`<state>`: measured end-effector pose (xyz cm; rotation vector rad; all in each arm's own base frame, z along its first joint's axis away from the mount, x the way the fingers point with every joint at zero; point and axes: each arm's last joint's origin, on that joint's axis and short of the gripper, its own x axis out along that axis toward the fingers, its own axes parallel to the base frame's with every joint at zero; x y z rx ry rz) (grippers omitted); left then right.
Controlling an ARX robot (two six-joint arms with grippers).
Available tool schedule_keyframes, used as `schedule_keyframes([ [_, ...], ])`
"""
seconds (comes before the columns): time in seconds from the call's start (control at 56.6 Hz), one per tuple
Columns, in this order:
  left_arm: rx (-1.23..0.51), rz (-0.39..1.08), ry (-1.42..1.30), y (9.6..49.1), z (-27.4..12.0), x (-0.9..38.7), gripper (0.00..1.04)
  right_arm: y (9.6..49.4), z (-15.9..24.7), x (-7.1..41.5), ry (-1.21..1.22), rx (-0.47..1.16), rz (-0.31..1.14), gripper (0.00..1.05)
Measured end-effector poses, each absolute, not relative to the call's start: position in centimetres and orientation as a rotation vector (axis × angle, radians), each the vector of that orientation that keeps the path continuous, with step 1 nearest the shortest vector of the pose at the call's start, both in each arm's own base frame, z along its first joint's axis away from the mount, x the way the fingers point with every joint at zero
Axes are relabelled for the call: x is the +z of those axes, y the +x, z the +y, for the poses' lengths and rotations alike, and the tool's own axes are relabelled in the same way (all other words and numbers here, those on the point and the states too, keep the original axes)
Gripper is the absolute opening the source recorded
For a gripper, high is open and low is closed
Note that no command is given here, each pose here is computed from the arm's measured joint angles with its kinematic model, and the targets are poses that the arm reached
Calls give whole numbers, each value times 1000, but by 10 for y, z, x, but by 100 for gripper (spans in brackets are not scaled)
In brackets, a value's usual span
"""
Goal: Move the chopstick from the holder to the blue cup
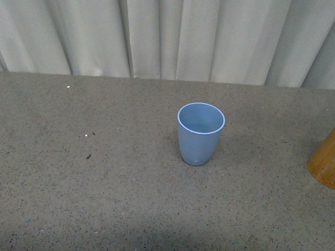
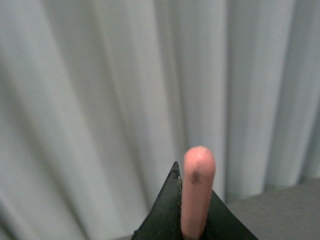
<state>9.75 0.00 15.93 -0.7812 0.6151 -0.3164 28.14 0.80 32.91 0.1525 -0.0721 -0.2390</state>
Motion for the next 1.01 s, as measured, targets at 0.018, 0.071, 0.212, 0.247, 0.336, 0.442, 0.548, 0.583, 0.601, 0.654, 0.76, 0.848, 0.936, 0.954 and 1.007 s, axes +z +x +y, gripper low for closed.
schedule_keyframes([
  [0.018, -316, 615, -781, 98, 0, 159, 98, 281, 14, 329, 165, -214, -79, 1],
  [0.071, -316, 615, -782, 98, 0, 159, 98, 284, 30, 323, 215, -139, -80, 1],
  [0.212, -316, 615, -782, 98, 0, 159, 98, 299, 67, 291, 338, -22, -29, 1],
  [0.247, -316, 615, -781, 98, 0, 159, 98, 302, 72, 285, 351, -9, -16, 1],
  [0.336, -316, 615, -781, 98, 0, 159, 98, 309, 88, 268, 381, 18, 17, 1],
  [0.442, -316, 615, -781, 98, 0, 159, 98, 316, 103, 249, 405, 34, 56, 1],
  [0.548, -316, 615, -782, 98, 0, 159, 98, 319, 112, 233, 420, 42, 99, 1],
  [0.583, -316, 615, -781, 98, 0, 159, 98, 320, 114, 229, 424, 42, 112, 1],
  [0.601, -316, 615, -782, 98, 0, 159, 98, 320, 115, 226, 426, 42, 119, 1],
  [0.654, -316, 615, -781, 98, 0, 159, 98, 320, 117, 219, 428, 37, 136, 1],
  [0.76, -316, 615, -781, 98, 0, 159, 98, 321, 119, 209, 425, 31, 156, 1],
  [0.848, -316, 615, -782, 98, 0, 159, 98, 322, 120, 201, 420, 22, 174, 1],
  [0.936, -316, 615, -781, 98, 0, 159, 98, 322, 120, 192, 417, 15, 199, 1],
  [0.954, -316, 615, -781, 98, 0, 159, 98, 322, 120, 190, 415, 14, 203, 1],
  [1.007, -316, 615, -781, 98, 0, 159, 98, 323, 120, 185, 415, 10, 214, 1],
])
